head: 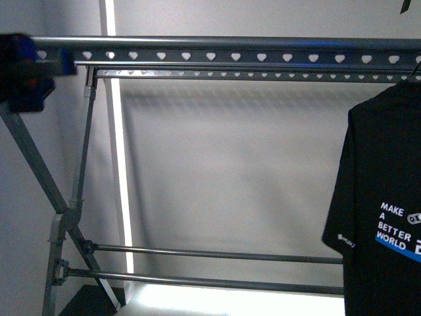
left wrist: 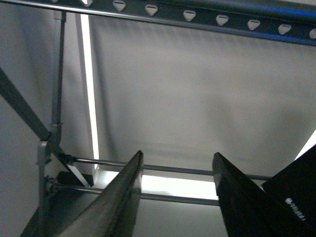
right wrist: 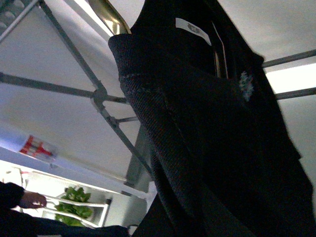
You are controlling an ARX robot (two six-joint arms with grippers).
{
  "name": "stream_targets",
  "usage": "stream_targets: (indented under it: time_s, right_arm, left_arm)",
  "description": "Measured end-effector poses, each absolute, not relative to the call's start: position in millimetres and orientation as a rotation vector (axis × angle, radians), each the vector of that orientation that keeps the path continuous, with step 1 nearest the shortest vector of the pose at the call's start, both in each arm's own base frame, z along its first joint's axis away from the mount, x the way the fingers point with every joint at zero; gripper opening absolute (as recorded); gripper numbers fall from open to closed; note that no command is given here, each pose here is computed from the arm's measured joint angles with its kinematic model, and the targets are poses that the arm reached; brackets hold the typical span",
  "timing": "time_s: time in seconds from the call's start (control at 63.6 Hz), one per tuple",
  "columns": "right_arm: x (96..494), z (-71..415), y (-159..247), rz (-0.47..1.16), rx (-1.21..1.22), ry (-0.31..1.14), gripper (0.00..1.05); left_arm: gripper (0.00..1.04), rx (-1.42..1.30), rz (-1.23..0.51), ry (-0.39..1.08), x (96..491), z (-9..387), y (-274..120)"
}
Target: Hang clothes on hanger
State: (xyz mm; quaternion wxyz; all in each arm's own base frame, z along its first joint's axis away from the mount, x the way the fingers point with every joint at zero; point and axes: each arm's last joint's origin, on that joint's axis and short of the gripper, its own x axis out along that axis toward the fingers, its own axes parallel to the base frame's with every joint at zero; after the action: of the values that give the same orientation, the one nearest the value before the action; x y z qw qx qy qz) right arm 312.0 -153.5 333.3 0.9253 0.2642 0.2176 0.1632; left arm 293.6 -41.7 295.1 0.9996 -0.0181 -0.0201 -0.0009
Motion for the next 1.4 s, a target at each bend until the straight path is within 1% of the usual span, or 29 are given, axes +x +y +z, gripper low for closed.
stream_targets:
  time_s: [0.157, 0.22, 0.33, 0.488, 0.582, 0.661, 0.802, 1.007, 1.274, 1.4]
  right_arm:
    - [326, 342, -151, 0.302, 0.639, 0.406, 0.03]
    - [337, 347, -150, 0.273, 0.695, 0.387, 0.03]
    - [350, 351, -149, 0.240, 0.754, 0.385, 0.03]
    - [377, 350, -143, 0.188, 0.830, 0.408, 0.03]
    - [394, 348, -141, 0.155, 0.865, 0.423, 0.03]
    - [410, 348, -143, 0.121, 0.895, 0.425, 0.03]
    - [432, 352, -150, 0.074, 0.939, 0.415, 0.03]
    - [440, 359, -160, 0.031, 0.966, 0.400, 0.03]
    - [446, 350, -158, 0.001, 0.949, 0.422, 0.03]
    - [448, 338, -156, -0.007, 0.939, 0.434, 0.03]
  left_arm:
    - [0.03, -0.015, -0.006, 0.001, 263, 257, -31]
    - [0.04, -0.009, -0.006, 0.007, 247, 243, -26]
    - [0.04, -0.006, -0.003, 0.003, 231, 232, -21]
    - [0.04, -0.005, -0.002, 0.009, 205, 212, -14]
    - [0.04, -0.004, -0.024, 0.011, 193, 203, -7]
    - [0.04, -0.003, 0.001, 0.004, 182, 197, -1]
    - [0.04, -0.003, 0.001, 0.006, 166, 188, 0]
    - [0.04, -0.003, 0.001, 0.006, 150, 180, 0]
    - [0.04, -0.003, 0.001, -0.002, 136, 172, 0]
    - [0.04, -0.003, 0.000, -0.011, 133, 170, 0]
